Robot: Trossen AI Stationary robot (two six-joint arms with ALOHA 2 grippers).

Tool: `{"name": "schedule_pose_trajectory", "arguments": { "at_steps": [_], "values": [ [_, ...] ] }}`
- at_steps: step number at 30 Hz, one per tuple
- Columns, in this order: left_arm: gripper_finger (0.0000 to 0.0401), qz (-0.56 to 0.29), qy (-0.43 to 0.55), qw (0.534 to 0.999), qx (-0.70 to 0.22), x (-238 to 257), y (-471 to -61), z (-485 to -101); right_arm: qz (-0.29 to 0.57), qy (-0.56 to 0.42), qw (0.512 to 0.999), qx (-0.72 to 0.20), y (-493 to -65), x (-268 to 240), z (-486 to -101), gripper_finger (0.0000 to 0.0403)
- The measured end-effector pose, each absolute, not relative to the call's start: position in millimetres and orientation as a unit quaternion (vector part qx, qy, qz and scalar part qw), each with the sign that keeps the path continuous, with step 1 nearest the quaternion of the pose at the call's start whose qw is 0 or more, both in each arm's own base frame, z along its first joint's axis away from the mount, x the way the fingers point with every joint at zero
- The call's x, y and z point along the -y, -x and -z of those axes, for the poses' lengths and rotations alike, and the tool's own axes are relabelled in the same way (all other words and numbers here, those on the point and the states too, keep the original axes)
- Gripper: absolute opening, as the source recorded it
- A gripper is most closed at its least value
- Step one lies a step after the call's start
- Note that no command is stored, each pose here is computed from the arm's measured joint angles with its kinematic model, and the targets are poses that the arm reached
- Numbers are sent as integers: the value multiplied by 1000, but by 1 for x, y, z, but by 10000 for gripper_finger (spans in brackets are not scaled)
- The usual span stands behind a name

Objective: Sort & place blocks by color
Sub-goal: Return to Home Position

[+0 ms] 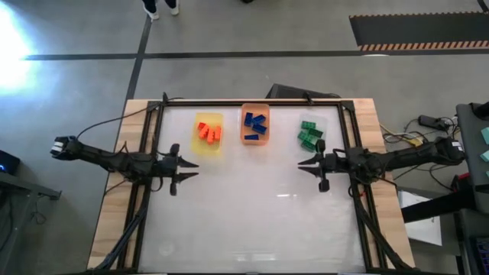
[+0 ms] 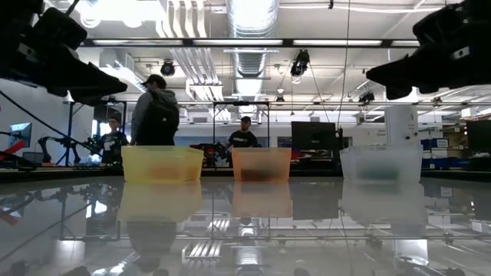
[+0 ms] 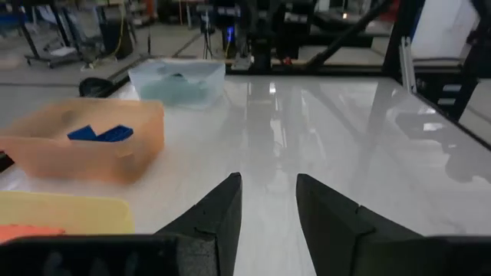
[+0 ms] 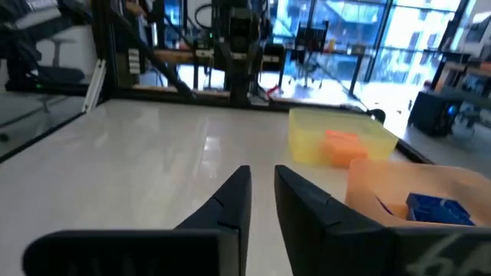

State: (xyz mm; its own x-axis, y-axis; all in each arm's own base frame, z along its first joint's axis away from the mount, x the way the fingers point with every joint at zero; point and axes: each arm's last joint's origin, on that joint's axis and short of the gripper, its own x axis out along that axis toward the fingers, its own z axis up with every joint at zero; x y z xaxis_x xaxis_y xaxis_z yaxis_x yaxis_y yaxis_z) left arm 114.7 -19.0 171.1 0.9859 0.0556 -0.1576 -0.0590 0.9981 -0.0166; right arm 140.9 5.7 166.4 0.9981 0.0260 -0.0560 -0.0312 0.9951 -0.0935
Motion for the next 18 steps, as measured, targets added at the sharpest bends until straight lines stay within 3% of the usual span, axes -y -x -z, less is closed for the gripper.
{"name": "schedule_pose_trajectory", "arguments": {
  "at_steps": [11, 18],
  "values": [
    [43, -21, -20, 999, -31, 17, -103, -162, -8, 100, 994, 47, -124, -5, -178, 12],
    [4, -17, -46, 999, 2, 16, -99, -167, -1, 107, 992, 73, -111, -4, -183, 9]
  ]
}}
